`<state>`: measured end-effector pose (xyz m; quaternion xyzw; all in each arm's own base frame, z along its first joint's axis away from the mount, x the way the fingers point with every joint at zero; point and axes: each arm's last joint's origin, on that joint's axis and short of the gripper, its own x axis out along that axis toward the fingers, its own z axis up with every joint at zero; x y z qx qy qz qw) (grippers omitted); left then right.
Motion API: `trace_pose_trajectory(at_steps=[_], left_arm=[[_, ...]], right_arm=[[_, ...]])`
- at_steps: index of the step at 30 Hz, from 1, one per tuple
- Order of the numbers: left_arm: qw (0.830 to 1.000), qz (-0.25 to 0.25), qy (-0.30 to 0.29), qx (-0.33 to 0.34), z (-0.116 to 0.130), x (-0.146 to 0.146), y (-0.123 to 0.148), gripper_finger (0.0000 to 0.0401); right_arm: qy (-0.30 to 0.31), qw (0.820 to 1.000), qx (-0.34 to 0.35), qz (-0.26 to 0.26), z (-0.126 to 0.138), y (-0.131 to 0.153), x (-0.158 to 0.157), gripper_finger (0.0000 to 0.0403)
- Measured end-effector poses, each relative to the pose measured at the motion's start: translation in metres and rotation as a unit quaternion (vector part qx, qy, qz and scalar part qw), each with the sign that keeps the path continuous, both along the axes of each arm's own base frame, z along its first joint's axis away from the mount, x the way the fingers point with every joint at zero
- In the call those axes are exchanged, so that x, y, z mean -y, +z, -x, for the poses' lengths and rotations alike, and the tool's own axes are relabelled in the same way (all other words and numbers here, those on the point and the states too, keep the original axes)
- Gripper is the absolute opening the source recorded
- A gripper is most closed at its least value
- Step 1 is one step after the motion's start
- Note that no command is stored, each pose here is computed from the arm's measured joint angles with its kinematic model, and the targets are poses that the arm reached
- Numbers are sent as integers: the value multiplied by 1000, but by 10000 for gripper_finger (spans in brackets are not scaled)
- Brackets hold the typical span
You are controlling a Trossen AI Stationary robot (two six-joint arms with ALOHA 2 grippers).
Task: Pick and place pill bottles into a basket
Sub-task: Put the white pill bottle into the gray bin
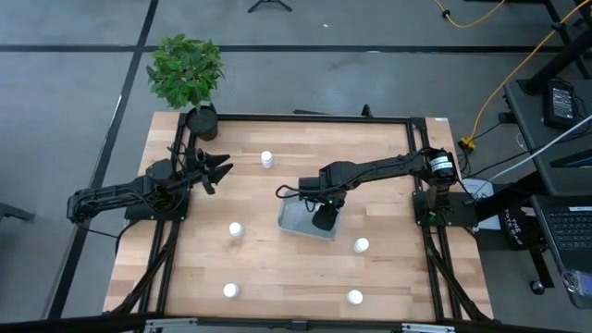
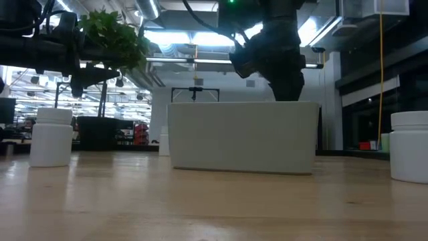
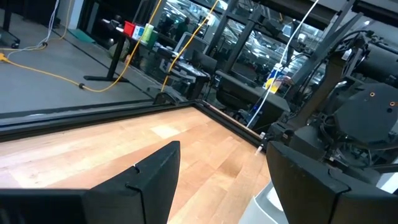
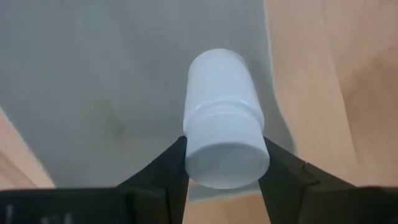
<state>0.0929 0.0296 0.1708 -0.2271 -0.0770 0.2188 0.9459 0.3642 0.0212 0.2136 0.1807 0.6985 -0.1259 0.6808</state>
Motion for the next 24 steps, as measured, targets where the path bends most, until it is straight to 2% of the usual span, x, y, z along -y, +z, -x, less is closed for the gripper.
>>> trace_pose_trajectory(at_steps=[11, 24], left_arm=[[1000, -6, 0, -2, 0, 0, 0, 233], [1000, -7, 1, -2, 0, 0, 0, 233]], right_arm=[[30, 996, -76, -40, 0, -26, -7, 156], [33, 995, -79, -43, -2, -30, -6, 169]])
